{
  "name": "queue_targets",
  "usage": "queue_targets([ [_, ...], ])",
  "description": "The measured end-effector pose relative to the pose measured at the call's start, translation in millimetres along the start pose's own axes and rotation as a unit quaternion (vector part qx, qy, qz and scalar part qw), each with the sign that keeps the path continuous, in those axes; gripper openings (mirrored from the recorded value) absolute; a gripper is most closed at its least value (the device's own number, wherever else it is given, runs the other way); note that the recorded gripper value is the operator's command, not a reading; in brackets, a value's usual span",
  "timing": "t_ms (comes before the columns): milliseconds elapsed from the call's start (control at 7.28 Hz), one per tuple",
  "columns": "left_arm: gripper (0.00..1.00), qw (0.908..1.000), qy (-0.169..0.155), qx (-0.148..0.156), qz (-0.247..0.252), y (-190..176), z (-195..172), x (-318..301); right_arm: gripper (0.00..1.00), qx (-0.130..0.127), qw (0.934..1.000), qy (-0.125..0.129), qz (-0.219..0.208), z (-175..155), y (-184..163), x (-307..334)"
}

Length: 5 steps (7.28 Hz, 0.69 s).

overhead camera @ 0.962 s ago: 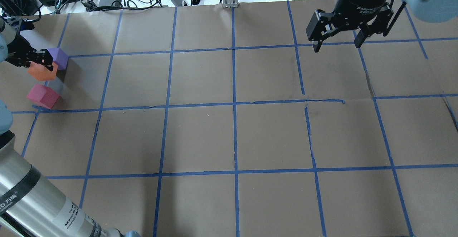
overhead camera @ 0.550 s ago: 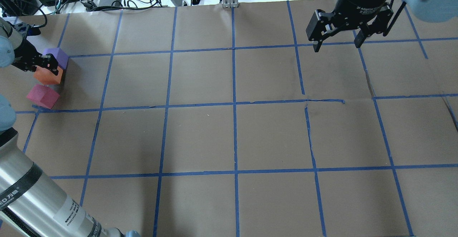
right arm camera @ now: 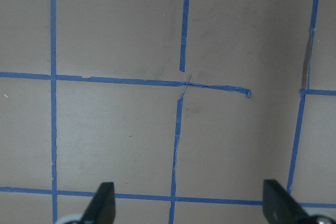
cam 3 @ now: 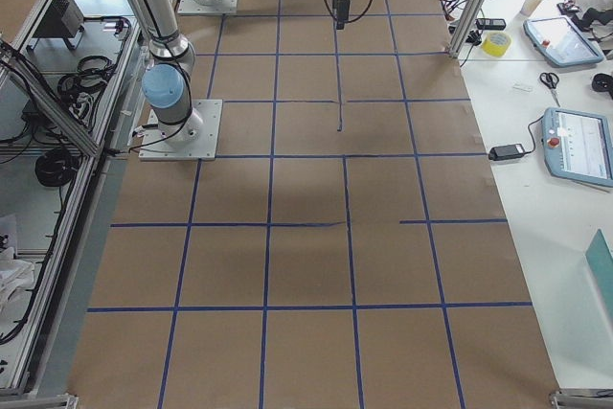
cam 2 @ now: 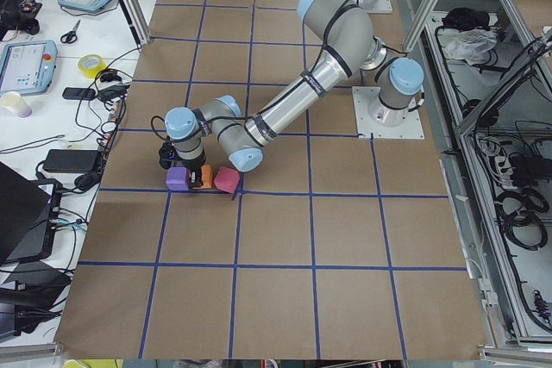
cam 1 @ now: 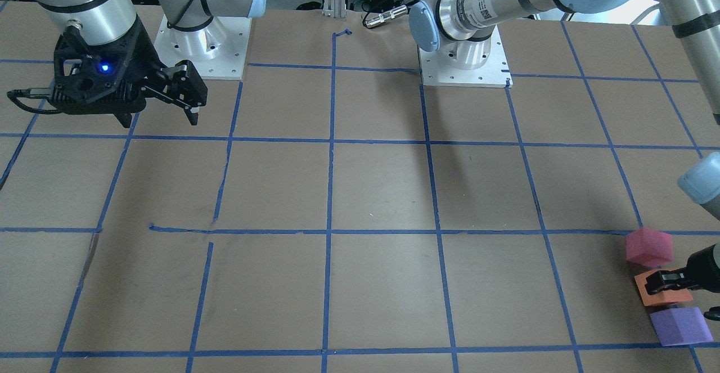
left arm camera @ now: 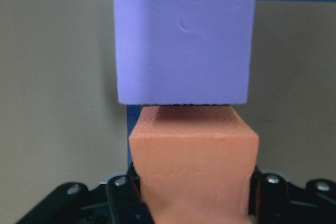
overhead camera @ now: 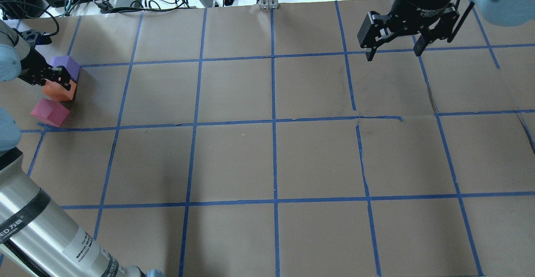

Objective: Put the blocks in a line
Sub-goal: 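Lower the orange cube between the purple and pink cubes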

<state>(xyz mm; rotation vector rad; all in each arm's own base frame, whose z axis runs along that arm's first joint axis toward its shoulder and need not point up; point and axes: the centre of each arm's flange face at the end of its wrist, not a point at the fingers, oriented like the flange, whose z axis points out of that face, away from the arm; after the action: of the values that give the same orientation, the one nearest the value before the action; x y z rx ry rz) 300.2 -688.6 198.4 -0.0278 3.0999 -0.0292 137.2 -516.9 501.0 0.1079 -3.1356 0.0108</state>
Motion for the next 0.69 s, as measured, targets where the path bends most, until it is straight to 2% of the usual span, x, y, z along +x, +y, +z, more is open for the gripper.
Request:
queue_targets([
  [687,0.0,1.0,-0.002,0.0,0.009,-1.4,1.1,-2.1,1.0,-0.001,1.0,-0.001,0.0,0.8,-0.5,-0.2],
])
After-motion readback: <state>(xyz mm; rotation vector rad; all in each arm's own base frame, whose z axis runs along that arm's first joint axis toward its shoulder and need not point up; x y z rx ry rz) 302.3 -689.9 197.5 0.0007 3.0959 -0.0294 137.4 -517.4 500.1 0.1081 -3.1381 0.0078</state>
